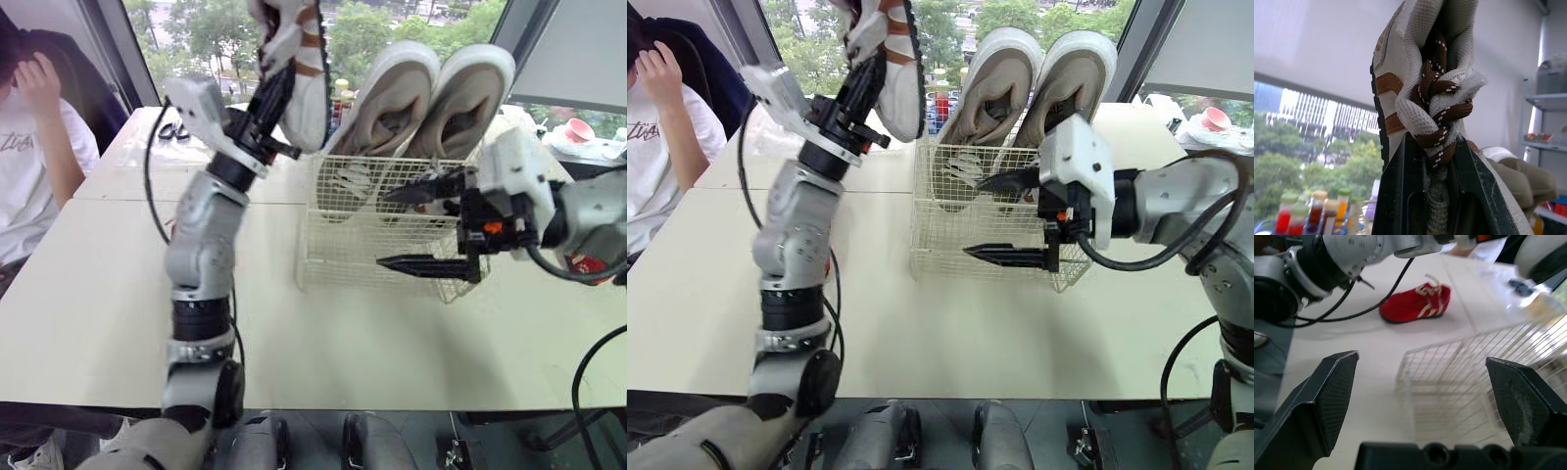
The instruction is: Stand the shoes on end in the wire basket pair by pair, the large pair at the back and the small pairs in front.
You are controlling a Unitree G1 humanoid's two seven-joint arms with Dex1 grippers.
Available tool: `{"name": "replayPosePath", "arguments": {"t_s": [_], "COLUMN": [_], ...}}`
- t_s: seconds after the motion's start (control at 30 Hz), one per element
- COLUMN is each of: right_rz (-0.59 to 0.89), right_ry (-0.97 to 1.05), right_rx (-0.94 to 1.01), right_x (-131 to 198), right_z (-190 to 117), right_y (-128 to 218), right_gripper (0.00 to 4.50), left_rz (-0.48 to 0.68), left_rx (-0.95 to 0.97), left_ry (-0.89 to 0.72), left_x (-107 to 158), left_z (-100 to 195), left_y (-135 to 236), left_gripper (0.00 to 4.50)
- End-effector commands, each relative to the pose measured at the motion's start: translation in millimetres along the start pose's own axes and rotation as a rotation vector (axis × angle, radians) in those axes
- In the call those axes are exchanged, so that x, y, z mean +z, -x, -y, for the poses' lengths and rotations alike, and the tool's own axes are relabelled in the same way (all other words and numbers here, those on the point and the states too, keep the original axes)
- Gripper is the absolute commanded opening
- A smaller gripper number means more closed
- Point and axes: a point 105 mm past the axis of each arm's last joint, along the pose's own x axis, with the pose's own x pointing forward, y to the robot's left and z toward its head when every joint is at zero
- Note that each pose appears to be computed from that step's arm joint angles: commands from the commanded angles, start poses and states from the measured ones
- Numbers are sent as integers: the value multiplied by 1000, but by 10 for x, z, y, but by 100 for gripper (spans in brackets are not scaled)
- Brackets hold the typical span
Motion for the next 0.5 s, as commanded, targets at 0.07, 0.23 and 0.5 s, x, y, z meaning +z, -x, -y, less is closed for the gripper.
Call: {"name": "replayPosePath", "arguments": {"t_s": [0.07, 0.23, 0.5], "right_rz": [3, -17, 64], "right_ry": [-22, -155, -268], "right_rx": [-40, -77, -132], "right_x": [-51, -282, -306], "right_z": [-96, -207, -339], "right_y": [39, 113, 133], "right_gripper": [450, 450, 450], "left_rz": [75, 99, 104], "left_rx": [-43, -49, -37], "left_ry": [-154, -264, -347], "left_x": [-152, -448, -748], "left_z": [239, 351, 440], "left_y": [30, 124, 226], "left_gripper": [1, 1, 1]}}
